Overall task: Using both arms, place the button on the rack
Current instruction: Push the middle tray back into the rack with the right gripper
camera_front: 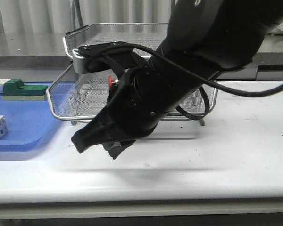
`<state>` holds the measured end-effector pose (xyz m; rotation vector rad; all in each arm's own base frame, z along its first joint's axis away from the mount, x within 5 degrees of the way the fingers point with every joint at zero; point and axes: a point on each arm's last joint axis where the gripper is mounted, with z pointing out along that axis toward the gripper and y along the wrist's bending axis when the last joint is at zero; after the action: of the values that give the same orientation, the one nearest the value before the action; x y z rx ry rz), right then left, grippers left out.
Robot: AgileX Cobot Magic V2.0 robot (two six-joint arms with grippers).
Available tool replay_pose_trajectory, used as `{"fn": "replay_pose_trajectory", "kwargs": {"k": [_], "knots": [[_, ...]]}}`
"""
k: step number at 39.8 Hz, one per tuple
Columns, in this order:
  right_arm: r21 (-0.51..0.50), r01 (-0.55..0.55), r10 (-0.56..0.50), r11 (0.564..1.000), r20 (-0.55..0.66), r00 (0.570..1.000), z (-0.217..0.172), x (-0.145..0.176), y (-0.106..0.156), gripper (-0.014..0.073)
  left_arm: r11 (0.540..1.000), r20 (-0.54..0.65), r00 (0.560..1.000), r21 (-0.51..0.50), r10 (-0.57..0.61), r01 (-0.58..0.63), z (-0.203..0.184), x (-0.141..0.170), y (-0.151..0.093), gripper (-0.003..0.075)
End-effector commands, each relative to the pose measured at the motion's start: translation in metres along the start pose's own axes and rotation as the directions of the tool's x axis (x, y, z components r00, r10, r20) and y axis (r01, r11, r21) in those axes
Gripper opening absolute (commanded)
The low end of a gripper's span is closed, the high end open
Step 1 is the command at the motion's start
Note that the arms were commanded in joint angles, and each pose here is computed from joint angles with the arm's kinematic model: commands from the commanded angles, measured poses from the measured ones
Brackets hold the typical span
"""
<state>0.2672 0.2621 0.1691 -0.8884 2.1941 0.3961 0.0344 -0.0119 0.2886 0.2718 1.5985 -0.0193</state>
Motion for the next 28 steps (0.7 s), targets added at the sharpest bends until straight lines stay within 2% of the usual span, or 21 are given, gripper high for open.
{"fn": "replay_pose_trajectory", "kwargs": {"k": [1, 28], "knots": [[0.057, 0.001, -0.01, 0.998, 0.159, 0.987, -0.019, -0.031, -0.011, -0.0059, 0.999, 0.093, 0.995, -0.027, -0.024, 0.027, -0.001, -0.014, 0.003, -0.0019], [0.166, -0.09, 0.04, 0.982, 0.287, 0.957, -0.035, -0.073, -0.072, -0.0059, 0.999, 0.093, 0.995, -0.027, -0.024, 0.027, -0.001, -0.014, 0.003, -0.0019]]}}
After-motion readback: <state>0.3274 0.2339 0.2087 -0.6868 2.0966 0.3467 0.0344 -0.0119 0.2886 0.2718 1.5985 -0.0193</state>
